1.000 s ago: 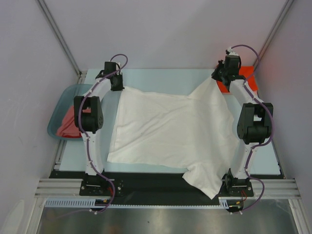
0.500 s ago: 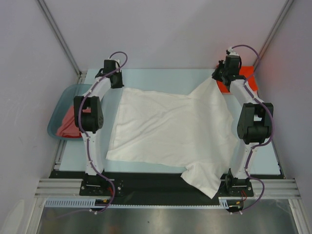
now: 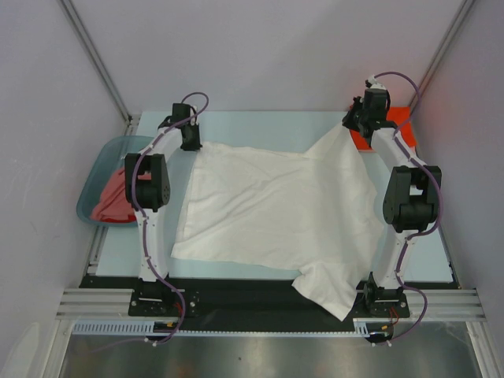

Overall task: Fold and stack the t-shirts
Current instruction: Flatten the tshirt out

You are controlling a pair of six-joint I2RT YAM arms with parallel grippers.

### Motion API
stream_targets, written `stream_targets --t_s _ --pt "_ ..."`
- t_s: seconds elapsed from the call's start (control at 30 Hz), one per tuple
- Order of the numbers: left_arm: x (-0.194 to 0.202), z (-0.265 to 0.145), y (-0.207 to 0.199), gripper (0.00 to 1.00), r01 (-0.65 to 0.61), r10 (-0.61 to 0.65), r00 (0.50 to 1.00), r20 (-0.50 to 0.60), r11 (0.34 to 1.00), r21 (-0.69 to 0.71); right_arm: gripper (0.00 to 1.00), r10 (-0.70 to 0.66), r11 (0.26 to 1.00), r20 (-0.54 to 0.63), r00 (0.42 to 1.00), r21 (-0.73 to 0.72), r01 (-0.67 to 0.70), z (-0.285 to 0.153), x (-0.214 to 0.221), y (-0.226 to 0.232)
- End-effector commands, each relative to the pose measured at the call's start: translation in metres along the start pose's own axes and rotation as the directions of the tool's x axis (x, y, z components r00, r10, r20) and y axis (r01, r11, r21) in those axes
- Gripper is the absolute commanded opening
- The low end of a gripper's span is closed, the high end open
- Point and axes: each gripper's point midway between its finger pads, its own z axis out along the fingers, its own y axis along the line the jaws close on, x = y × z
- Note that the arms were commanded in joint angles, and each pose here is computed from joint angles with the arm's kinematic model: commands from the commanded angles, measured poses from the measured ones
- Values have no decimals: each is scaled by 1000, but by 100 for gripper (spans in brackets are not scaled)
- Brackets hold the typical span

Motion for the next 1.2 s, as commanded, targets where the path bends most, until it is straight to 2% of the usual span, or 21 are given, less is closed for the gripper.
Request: stream_targets --t_s 0.0,0.07,0.13,0.23,0.37,0.4,0.5,0.57,0.7,0.73,0.8,0.93,1.07,1.17 --pt "-23 -5 -6 20 -14 13 999 45 1000 15 0 -6 1000 54 999 -16 7 2 -20 4" --pt "-26 -6 -5 13 -14 13 998 54 1000 12 0 -5 1000 55 998 -18 6 2 -20 5" --pt "-29 -7 -7 13 -17 16 998 66 1000 14 0 -5 1000 53 999 -19 6 3 -20 5" --pt "-34 -7 -8 26 -22 20 997 81 999 24 0 -8 1000 58 998 -19 9 2 -22 5" --pt "-30 -2 -9 26 -27 25 998 56 999 29 0 -13 1000 54 998 -16 14 3 -22 4" --pt "-30 -1 -9 25 -27 25 998 54 999 29 0 -11 1000 57 998 -17 12 2 -23 4" --pt "-28 -1 -9 15 -30 28 998 51 999 28 0 -11 1000 55 998 -18 12 3 -23 4" --pt "-28 0 -10 15 -33 31 998 51 999 33 0 -12 1000 57 998 -21 14 3 -23 4" --pt "-29 1 -9 27 -31 29 999 45 999 26 0 -11 1000 53 999 -23 12 5 -22 3" --pt "-31 1 -8 32 -31 30 998 53 999 24 0 -11 1000 53 999 -23 12 4 -22 4" --pt "-42 -3 -9 32 -41 38 995 91 999 26 0 -14 1000 50 999 -26 16 5 -21 5" --pt "-63 -11 -3 33 -144 143 976 161 990 -7 0 -21 999 54 998 -27 23 5 -23 4" --pt "-69 -21 -16 31 -281 264 945 191 958 65 0 -27 999 51 998 -31 28 4 -23 6" --pt "-70 -30 -21 39 -366 342 918 199 925 100 0 -24 999 43 999 -33 26 5 -20 5"
